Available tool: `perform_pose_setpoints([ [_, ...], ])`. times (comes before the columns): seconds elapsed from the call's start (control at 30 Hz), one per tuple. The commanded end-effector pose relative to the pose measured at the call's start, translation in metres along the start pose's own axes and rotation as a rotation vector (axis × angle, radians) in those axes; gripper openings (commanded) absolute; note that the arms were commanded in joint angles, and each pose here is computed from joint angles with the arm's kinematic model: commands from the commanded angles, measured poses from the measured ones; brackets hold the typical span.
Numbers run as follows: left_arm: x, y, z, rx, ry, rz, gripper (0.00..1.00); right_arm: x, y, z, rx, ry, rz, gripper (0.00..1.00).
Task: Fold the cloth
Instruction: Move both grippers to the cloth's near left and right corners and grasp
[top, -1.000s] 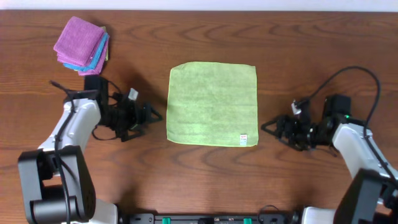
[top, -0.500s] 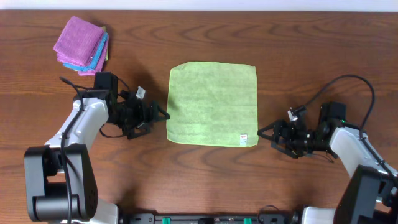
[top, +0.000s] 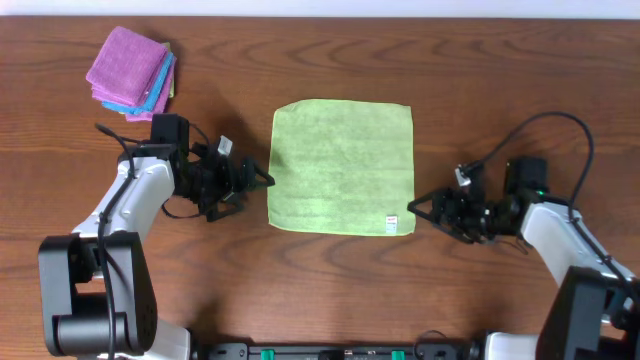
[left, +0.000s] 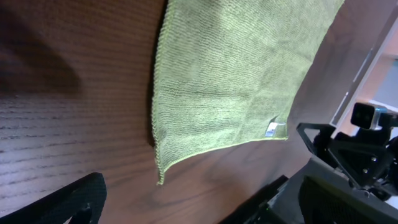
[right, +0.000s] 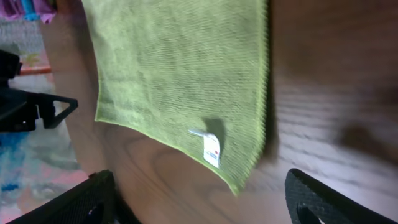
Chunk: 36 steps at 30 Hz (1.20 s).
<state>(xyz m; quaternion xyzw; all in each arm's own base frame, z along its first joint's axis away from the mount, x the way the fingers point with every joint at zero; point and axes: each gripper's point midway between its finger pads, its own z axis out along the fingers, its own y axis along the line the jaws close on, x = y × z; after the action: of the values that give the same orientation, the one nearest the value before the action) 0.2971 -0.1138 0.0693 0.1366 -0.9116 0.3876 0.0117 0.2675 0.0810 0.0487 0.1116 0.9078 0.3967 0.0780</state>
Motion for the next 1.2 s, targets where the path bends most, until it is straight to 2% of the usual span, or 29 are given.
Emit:
perform_pose_setpoints([
  [0.0,0.009,0.0,0.006,0.007,0.039,-0.019,1.0,0.003,-0.004,0.011,0.025,0.028,0.037,0.86],
  [0.03,0.011,0.0,0.008,0.005,0.048,-0.02,0.95,0.003,-0.007,0.013,0.026,0.033,0.045,0.85],
  [0.23,0.025,0.01,0.02,0.009,0.101,-0.059,0.94,0.012,-0.023,0.03,0.015,0.106,0.122,0.79],
  [0.3,0.03,0.015,0.024,0.009,0.119,-0.078,0.9,0.016,-0.028,0.034,0.02,0.126,0.144,0.77],
  [0.43,0.026,0.013,0.025,0.027,0.105,-0.078,0.9,0.021,-0.03,0.036,0.022,0.146,0.167,0.73],
  [0.6,0.025,0.014,0.036,0.033,0.121,-0.089,0.89,0.027,-0.031,0.035,0.028,0.169,0.179,0.72],
  [0.9,0.031,0.014,0.059,0.08,0.198,-0.118,0.82,0.027,-0.032,0.035,0.036,0.169,0.179,0.7],
  [1.03,0.037,0.019,0.058,0.047,0.216,-0.147,0.74,0.027,-0.037,0.034,0.066,0.166,0.177,0.67],
  [1.1,0.034,0.024,0.059,0.02,0.202,-0.138,0.73,0.026,-0.037,0.035,0.064,0.161,0.175,0.64],
  [1.17,0.031,0.023,0.06,0.024,0.191,-0.132,0.71,0.025,-0.037,0.035,0.064,0.158,0.183,0.55],
])
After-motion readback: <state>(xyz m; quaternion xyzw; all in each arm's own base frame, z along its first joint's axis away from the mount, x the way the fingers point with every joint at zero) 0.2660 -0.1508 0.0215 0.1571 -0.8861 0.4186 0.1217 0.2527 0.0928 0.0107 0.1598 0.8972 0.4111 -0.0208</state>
